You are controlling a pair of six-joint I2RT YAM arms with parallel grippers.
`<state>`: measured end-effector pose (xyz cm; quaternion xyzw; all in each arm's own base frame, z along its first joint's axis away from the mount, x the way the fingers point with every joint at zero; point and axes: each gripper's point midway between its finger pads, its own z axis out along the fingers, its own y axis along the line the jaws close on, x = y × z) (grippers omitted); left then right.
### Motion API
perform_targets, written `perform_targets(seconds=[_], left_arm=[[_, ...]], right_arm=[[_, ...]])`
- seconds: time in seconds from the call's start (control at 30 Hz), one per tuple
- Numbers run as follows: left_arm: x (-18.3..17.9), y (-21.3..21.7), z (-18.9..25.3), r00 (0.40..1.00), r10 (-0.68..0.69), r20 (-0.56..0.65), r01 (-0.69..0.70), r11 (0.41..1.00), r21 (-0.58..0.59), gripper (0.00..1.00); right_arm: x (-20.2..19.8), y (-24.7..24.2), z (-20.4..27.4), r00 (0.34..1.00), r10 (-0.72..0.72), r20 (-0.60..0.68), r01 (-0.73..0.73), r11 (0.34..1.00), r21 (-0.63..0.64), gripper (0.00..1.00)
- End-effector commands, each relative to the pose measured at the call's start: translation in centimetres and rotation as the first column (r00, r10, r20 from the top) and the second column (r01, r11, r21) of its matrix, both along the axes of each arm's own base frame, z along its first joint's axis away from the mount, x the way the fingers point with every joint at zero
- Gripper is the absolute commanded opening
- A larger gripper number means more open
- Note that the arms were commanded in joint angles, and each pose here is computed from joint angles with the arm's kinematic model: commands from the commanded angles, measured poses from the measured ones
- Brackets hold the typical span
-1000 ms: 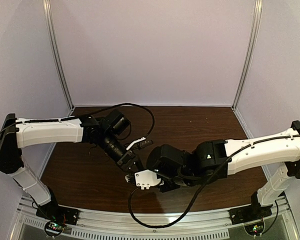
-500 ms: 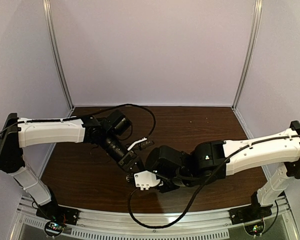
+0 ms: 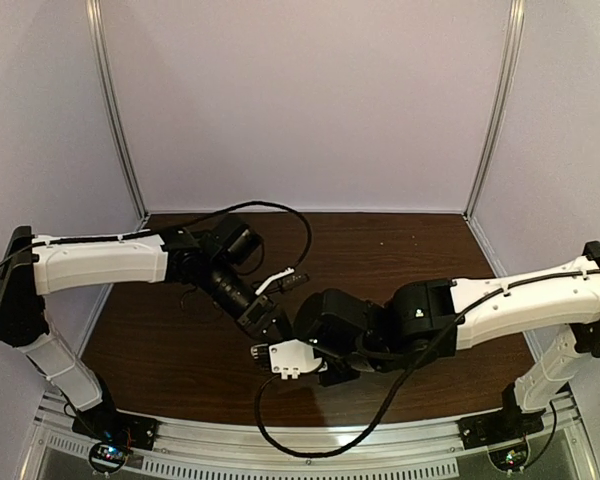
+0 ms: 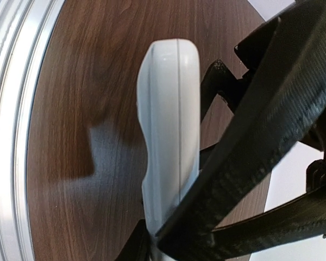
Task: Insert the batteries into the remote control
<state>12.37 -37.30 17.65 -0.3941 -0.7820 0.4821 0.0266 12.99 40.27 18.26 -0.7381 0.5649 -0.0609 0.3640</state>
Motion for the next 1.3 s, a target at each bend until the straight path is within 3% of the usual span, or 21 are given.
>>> perform_targets(seconds=[0.0, 0.13, 0.2, 0.27, 0.37, 0.43, 0.63, 0.8, 0.87, 0.93, 1.03, 1.27], left_arm=[[2.9, 0.1, 6.1, 0.987, 0.076, 0.143, -0.053, 0.986, -0.157, 0.97], [8.2, 4.2, 11.9, 0.920, 0.266, 0.288, -0.190, 0.945, -0.267, 0.97], [11.2, 7.4, 14.7, 0.835, 0.407, 0.371, -0.293, 0.898, -0.328, 0.98], [13.6, 10.5, 16.9, 0.697, 0.544, 0.467, -0.407, 0.836, -0.367, 0.98], [14.7, 13.3, 19.7, 0.495, 0.679, 0.543, -0.487, 0.734, -0.473, 0.97], [14.7, 14.7, 19.4, 0.413, 0.742, 0.528, -0.531, 0.667, -0.522, 0.97], [13.7, 16.9, 18.2, 0.262, 0.844, 0.467, -0.570, 0.526, -0.631, 0.97], [12.4, 15.4, 17.1, 0.216, 0.846, 0.488, -0.556, 0.518, -0.651, 0.97], [11.8, 13.6, 17.0, 0.198, 0.827, 0.526, -0.536, 0.541, -0.648, 0.97], [11.4, 11.7, 16.9, 0.223, 0.807, 0.546, -0.516, 0.573, -0.637, 0.97], [10.9, 8.9, 16.9, 0.283, 0.789, 0.545, -0.469, 0.610, -0.639, 0.92], [10.7, 4.3, 17.0, 0.297, 0.739, 0.604, -0.423, 0.669, -0.610, 0.88]], right_arm=[[0.0, 0.0, 3.5, 0.998, -0.033, -0.047, 0.039, 0.989, 0.142, 0.08], [0.7, -0.8, 4.5, 0.992, -0.069, -0.109, 0.094, 0.966, 0.242, 0.05], [1.9, -0.9, 6.4, 0.982, -0.110, -0.153, 0.158, 0.923, 0.352, 0.05], [3.0, -1.0, 9.2, 0.967, -0.132, -0.220, 0.225, 0.845, 0.484, 0.04], [5.3, -1.5, 14.1, 0.940, -0.158, -0.304, 0.327, 0.675, 0.661, 0.03], [6.7, -2.2, 16.8, 0.923, -0.176, -0.342, 0.379, 0.558, 0.738, 0.02], [10.8, -4.3, 21.0, 0.824, -0.169, -0.541, 0.561, 0.110, 0.820, 0.00], [12.2, -4.9, 21.2, 0.743, -0.072, -0.665, 0.652, -0.145, 0.744, 0.01], [12.4, -4.9, 21.0, 0.717, -0.013, -0.697, 0.678, -0.218, 0.701, 0.01], [12.6, -5.1, 20.8, 0.689, 0.059, -0.723, 0.705, -0.290, 0.648, 0.01], [12.5, -5.1, 20.2, 0.665, 0.134, -0.735, 0.727, -0.341, 0.596, 0.01], [12.7, -4.9, 18.6, 0.605, 0.201, -0.771, 0.774, -0.374, 0.510, 0.01]])
